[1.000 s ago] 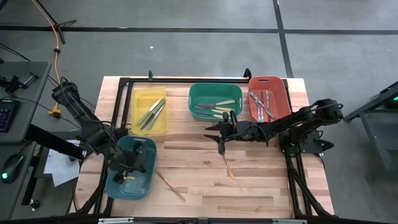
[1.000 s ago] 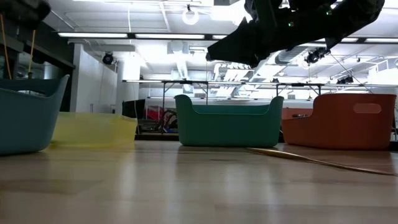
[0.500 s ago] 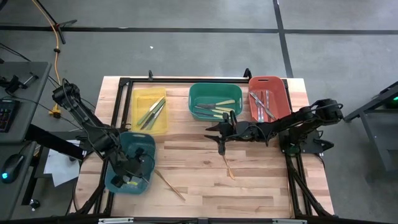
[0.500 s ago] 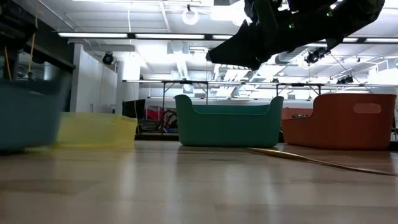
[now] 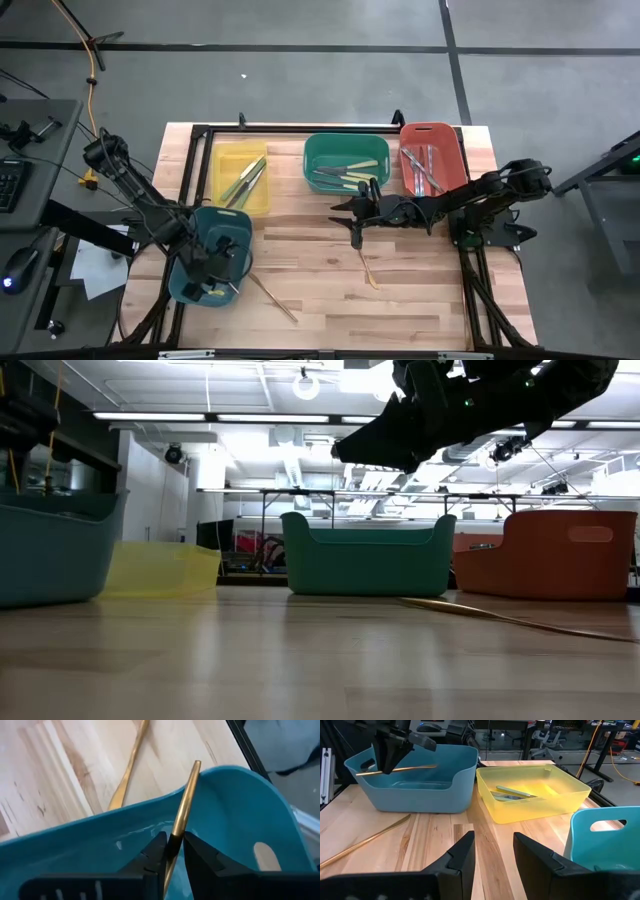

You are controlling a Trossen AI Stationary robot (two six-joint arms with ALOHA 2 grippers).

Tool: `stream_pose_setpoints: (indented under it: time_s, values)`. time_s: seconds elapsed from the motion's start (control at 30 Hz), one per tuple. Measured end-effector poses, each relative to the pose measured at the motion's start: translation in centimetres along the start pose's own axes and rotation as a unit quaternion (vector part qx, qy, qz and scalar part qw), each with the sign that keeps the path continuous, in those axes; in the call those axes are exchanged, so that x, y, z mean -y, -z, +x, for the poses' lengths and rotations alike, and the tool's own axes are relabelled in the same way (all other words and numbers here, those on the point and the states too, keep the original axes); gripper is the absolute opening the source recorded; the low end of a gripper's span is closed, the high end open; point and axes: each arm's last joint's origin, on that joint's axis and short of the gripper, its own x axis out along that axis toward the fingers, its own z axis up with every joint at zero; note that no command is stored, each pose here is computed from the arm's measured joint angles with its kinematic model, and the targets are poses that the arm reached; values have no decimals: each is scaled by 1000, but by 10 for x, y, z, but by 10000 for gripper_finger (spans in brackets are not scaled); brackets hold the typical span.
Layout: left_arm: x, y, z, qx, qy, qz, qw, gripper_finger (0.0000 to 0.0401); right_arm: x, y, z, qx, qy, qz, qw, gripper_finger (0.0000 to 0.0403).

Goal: Sort silverware by color (type)
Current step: Put the gold knife into the blue bin

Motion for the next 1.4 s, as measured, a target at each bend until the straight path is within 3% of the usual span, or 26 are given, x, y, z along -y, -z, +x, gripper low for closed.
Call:
stream_pose_setpoints:
  time_s: [0.17, 0.4, 0.57, 0.63, 0.83, 1.0, 1.2, 1.4]
  values:
    - [-2, -2, -1, 10, 0, -38, 999, 65, 0, 0, 0, 0, 0, 0, 1000, 119]
    - [-2, -19, -11, 53, 7, -51, 997, 82, 0, 0, 0, 0, 0, 0, 1000, 119]
    - [-4, -35, -25, 90, 1, -34, 995, 83, 0, 0, 0, 0, 0, 0, 1000, 119]
    - [-6, -42, -29, 119, -29, -29, 992, 83, 0, 0, 0, 0, 0, 0, 1000, 119]
    - [-27, -59, -33, 212, -185, -59, 958, 83, 0, -1, 0, 3, 0, 1, 1000, 119]
    - [-54, -73, -29, 238, -247, -93, 935, 83, 0, -2, 0, 11, 0, 2, 1000, 119]
    - [-93, -89, -13, 343, -243, -52, 906, 83, 0, -4, 0, 18, 0, 1, 1000, 119]
    - [-134, -66, 14, 458, -214, -57, 861, 83, 0, -1, 0, 3, -1, -4, 1000, 119]
